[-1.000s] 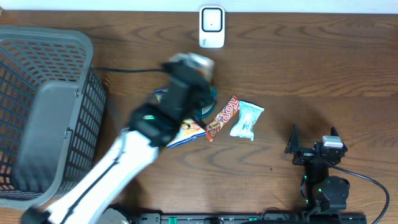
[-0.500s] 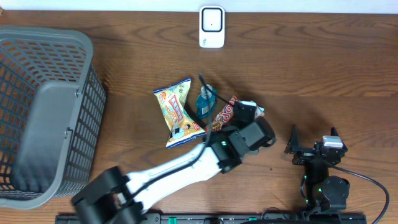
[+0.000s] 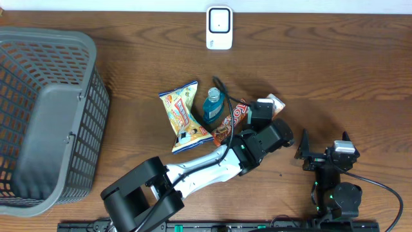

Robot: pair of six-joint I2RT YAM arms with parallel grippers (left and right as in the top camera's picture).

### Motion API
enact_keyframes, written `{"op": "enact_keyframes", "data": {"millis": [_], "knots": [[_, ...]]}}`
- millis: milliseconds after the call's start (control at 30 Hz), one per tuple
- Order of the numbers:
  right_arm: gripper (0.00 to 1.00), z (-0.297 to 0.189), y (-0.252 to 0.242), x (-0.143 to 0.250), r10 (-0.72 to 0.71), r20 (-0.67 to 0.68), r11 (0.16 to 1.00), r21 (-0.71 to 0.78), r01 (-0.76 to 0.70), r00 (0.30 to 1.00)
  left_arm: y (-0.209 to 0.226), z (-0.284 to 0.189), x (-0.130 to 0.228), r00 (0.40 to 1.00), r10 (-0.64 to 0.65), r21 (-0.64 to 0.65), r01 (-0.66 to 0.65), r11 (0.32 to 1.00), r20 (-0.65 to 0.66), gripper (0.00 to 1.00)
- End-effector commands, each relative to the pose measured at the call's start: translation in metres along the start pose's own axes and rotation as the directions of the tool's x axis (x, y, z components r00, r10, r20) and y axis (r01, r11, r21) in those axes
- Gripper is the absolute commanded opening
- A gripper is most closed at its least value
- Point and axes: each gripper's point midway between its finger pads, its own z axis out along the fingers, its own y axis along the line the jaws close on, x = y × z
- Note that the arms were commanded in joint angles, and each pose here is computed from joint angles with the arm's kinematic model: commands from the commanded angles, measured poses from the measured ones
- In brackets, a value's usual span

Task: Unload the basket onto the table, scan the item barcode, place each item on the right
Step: 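Carry the Kleenex pack right of the wipes and set it down, then withdraw the left gripper back over the basket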

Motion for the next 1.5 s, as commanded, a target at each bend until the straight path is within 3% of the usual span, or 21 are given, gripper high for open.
{"op": "enact_keyframes", "data": {"millis": [0, 233, 600, 800, 1033, 1167, 1267, 1367, 1467], "knots": [[0.99, 0.0, 0.003, 0.001, -0.012, -0.002, 1.0, -0.013, 0.012, 1.0, -0.013, 0.003, 0.005, 0.988, -0.134, 0.07, 0.14, 0.988, -0.077, 0.08], [0.99, 0.0, 0.003, 0.001, -0.012, -0.002, 1.0, -0.013, 0.012, 1.0, -0.036, 0.006, 0.019, 0.973, -0.073, 0.228, 0.124, 0.966, -0.219, 0.08], [0.99, 0.0, 0.003, 0.001, -0.012, -0.002, 1.0, -0.013, 0.012, 1.0, -0.013, 0.013, 0.024, 0.97, -0.076, 0.146, 0.112, 0.983, -0.232, 0.25], [0.99, 0.0, 0.003, 0.001, -0.012, -0.002, 1.0, -0.013, 0.012, 1.0, -0.012, 0.009, 0.022, 0.969, 0.138, 0.184, -0.101, 0.978, -0.203, 0.24], [0.99, 0.0, 0.003, 0.001, -0.012, -0.001, 1.0, -0.013, 0.012, 1.0, 0.018, -0.027, 0.017, 0.902, 0.363, 0.103, -0.348, 0.932, -0.234, 0.24], [0.99, 0.0, 0.003, 0.001, -0.012, -0.001, 1.0, -0.013, 0.012, 1.0, 0.035, -0.058, -0.011, 0.865, 0.465, 0.009, -0.472, 0.881, -0.186, 0.24], [0.99, 0.0, 0.003, 0.001, -0.012, -0.002, 1.0, -0.013, 0.012, 1.0, 0.035, -0.087, -0.049, 0.844, 0.531, -0.056, -0.535, 0.843, -0.076, 0.27], [0.99, 0.0, 0.003, 0.001, -0.012, -0.001, 1.0, -0.013, 0.012, 1.0, 0.04, -0.126, -0.109, 0.845, 0.525, -0.198, -0.5, 0.843, 0.101, 0.3], [0.99, 0.0, 0.003, 0.001, -0.012, -0.002, 1.0, -0.013, 0.012, 1.0, 0.044, -0.163, -0.162, 0.828, 0.504, -0.25, -0.449, 0.858, 0.244, 0.33]]}}
